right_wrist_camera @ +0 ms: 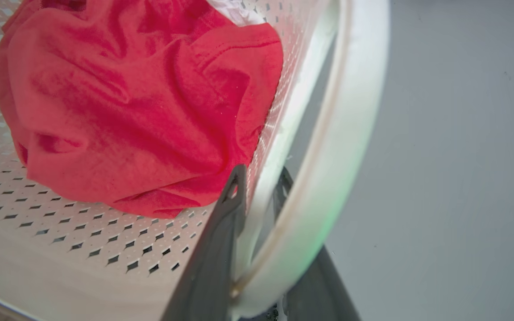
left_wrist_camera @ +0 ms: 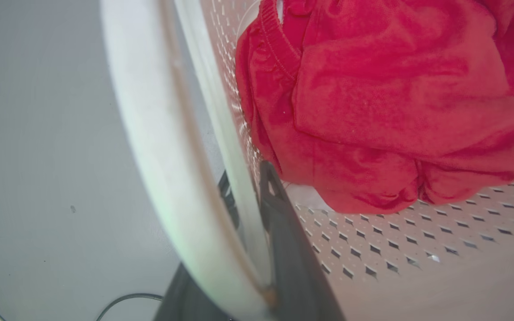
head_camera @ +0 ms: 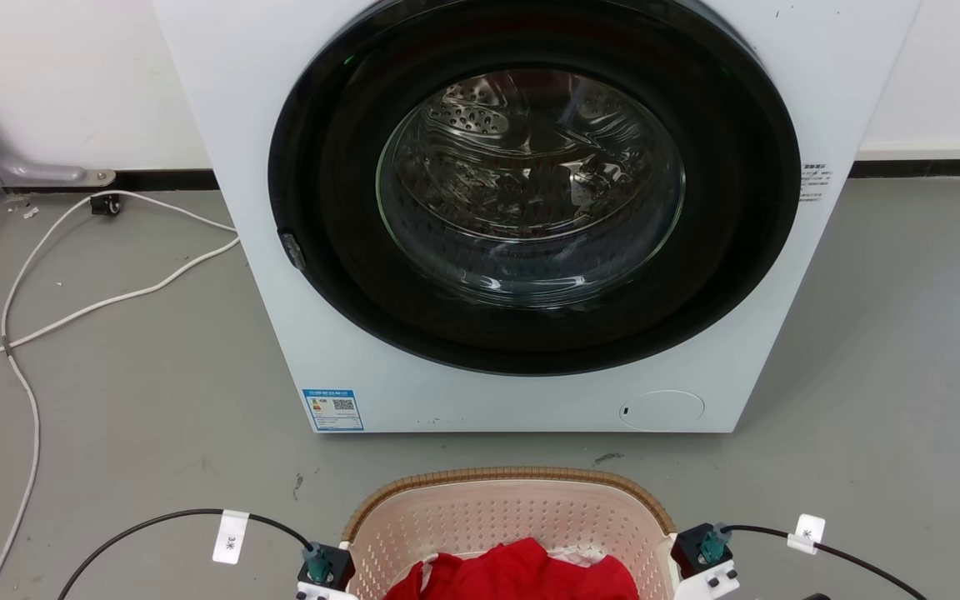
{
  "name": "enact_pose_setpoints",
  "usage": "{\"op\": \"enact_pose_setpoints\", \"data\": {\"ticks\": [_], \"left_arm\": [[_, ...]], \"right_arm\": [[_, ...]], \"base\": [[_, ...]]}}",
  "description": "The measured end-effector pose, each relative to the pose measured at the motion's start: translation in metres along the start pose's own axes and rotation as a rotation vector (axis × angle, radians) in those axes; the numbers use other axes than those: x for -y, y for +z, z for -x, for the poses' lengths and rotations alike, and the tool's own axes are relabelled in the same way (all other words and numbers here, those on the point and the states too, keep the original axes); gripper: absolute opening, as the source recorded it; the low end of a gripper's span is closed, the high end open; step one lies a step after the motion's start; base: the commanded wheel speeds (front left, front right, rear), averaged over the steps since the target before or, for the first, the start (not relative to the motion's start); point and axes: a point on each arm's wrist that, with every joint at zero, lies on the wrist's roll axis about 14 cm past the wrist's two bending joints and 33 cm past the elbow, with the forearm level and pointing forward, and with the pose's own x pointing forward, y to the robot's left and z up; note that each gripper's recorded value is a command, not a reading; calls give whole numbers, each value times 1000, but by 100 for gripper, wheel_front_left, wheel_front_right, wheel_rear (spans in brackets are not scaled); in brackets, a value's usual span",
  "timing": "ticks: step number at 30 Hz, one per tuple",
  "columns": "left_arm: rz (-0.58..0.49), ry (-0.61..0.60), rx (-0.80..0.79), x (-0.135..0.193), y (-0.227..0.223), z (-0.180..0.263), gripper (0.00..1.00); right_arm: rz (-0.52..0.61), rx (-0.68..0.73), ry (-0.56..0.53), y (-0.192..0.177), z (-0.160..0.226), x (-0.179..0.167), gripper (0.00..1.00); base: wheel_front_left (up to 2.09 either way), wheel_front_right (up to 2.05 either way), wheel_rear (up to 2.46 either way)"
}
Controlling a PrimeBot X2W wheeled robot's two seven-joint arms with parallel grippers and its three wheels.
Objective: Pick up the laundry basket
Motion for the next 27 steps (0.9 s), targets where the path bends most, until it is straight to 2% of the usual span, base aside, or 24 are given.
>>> {"op": "enact_pose_setpoints", "data": {"ticks": [27], "left_arm": [[-5,-1,-4,0,-2,0,0]], "right_arm": [[3,-6,2,-3,0,0,0]], "base": [[0,0,0]]}}
